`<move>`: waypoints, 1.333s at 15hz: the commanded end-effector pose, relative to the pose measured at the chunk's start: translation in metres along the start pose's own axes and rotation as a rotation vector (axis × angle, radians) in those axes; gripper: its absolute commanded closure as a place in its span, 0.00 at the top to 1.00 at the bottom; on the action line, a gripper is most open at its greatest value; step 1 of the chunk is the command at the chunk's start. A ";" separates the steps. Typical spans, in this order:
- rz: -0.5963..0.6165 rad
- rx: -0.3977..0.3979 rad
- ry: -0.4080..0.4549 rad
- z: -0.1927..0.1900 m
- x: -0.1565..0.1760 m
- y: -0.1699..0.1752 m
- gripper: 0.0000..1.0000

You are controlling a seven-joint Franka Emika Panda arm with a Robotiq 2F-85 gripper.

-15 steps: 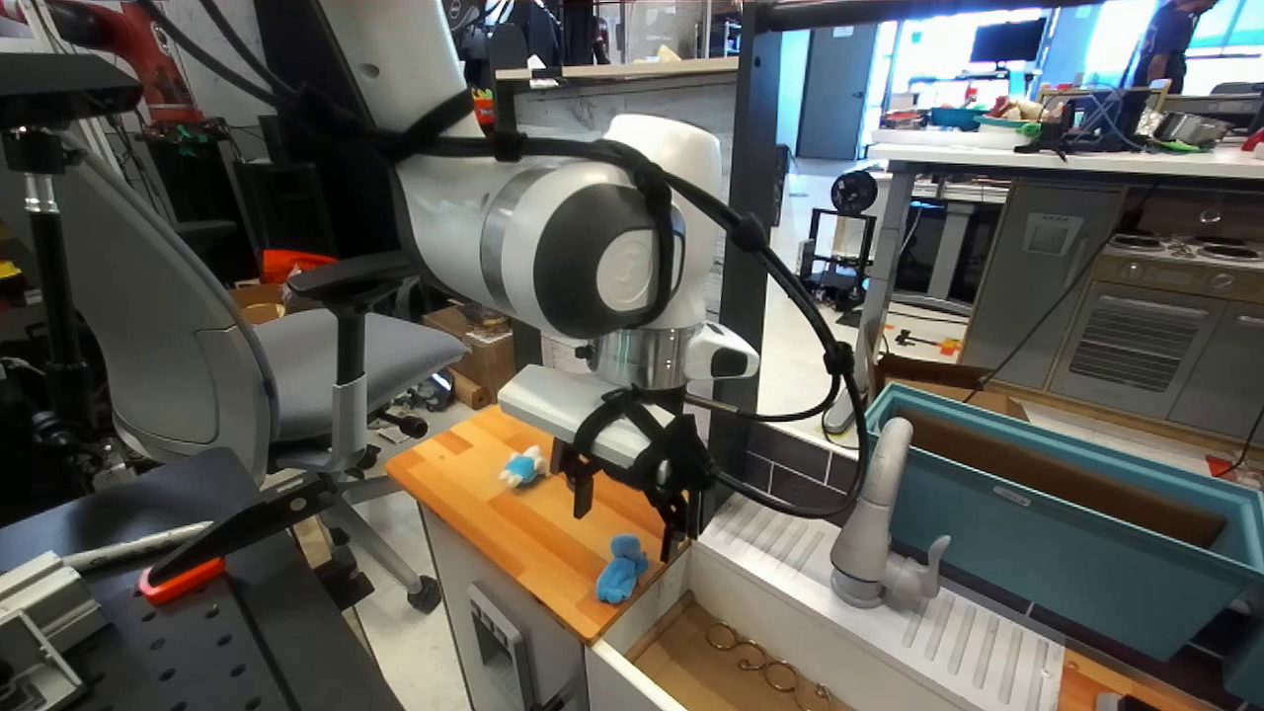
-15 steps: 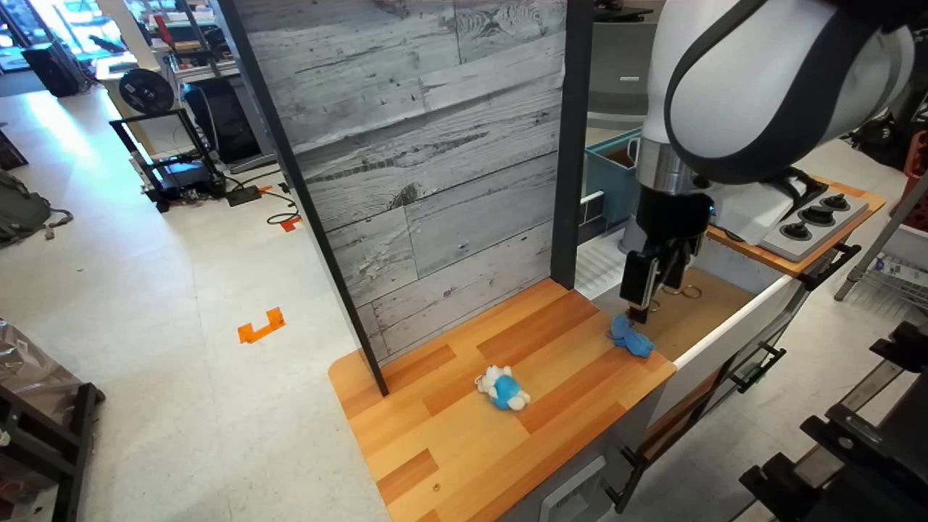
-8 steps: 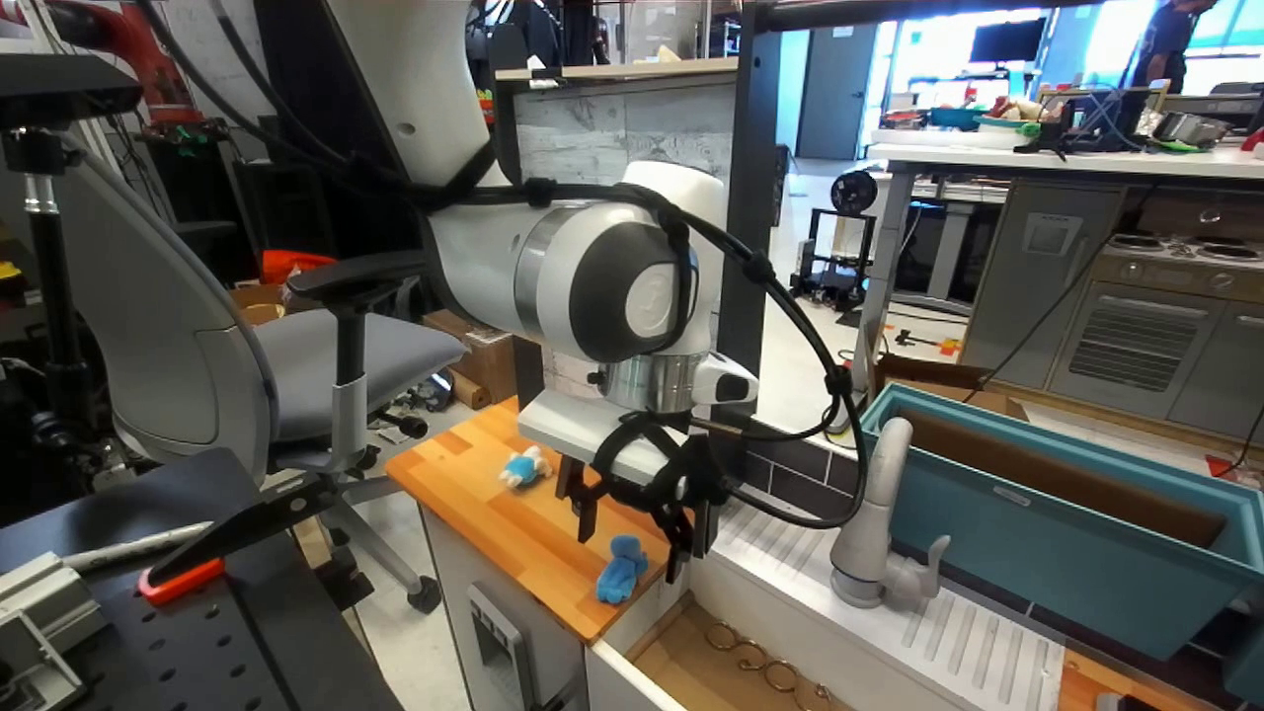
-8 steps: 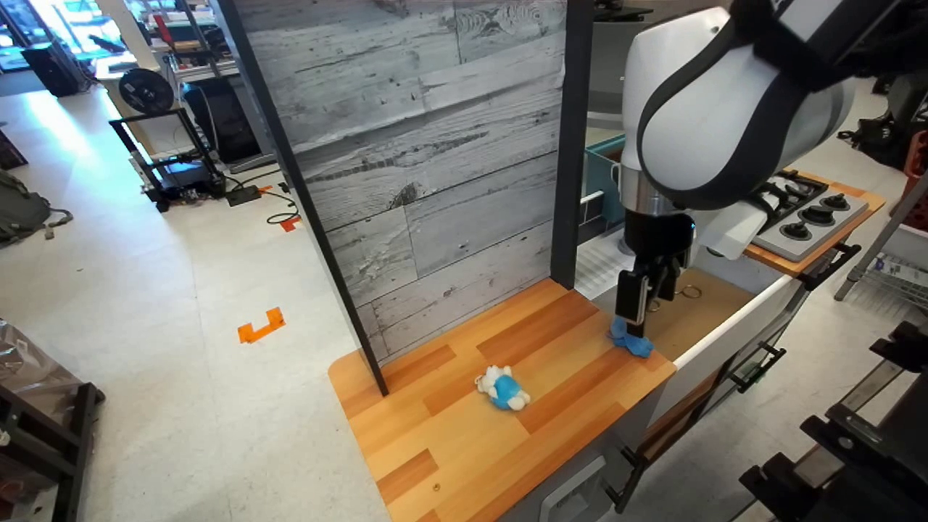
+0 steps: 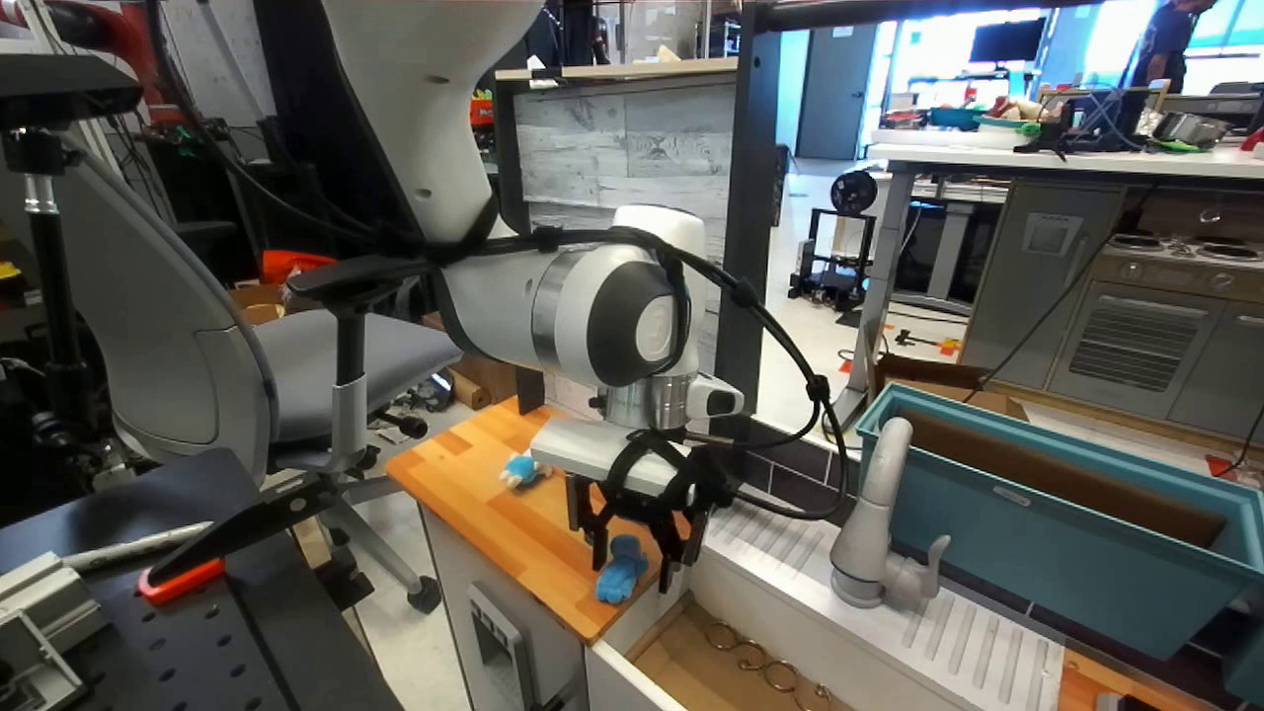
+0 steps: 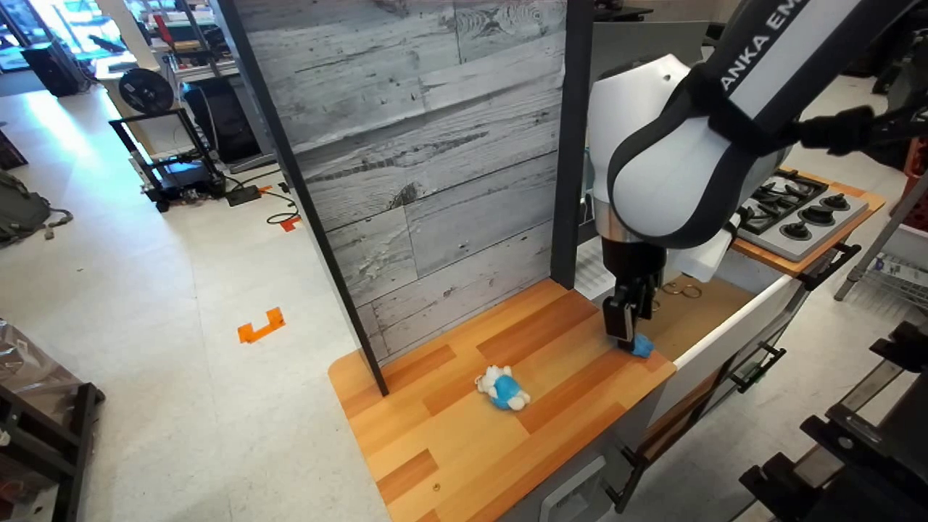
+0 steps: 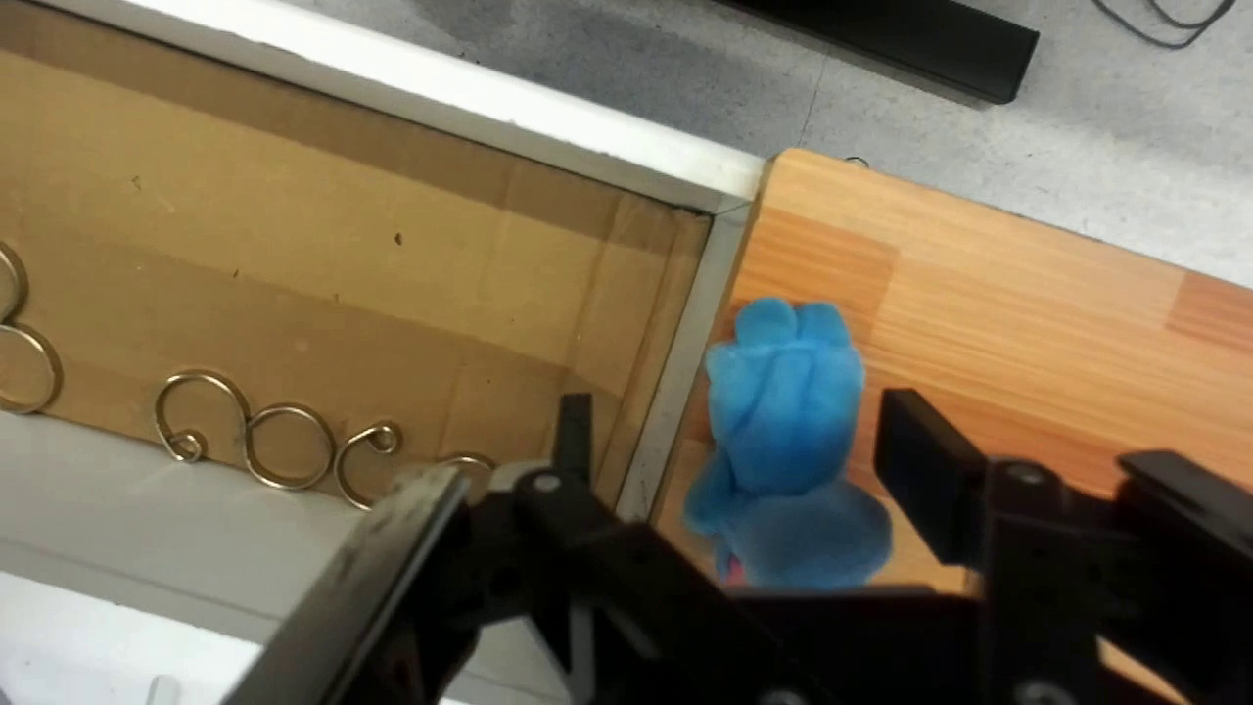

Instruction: Bring the toy on the right closer to the one on the left

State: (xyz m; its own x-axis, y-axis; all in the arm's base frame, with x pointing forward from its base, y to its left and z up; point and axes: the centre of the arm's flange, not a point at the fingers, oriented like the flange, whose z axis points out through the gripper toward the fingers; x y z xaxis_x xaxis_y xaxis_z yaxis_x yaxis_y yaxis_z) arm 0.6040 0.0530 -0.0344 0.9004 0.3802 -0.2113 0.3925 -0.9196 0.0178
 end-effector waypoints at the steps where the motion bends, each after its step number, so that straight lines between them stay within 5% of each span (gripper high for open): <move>1: -0.071 -0.061 -0.004 -0.002 0.016 -0.009 0.42; 7: -0.144 -0.061 0.043 -0.044 0.025 -0.043 0.01; 13: -0.147 -0.074 0.146 -0.093 0.062 -0.057 0.04; 20: -0.178 -0.023 0.084 -0.064 0.083 -0.066 0.04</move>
State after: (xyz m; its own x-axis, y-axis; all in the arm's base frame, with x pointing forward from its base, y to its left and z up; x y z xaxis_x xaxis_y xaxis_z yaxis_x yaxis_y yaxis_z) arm 0.6508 0.1431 0.0274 0.8445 0.5237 -0.1120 0.5302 -0.8471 0.0364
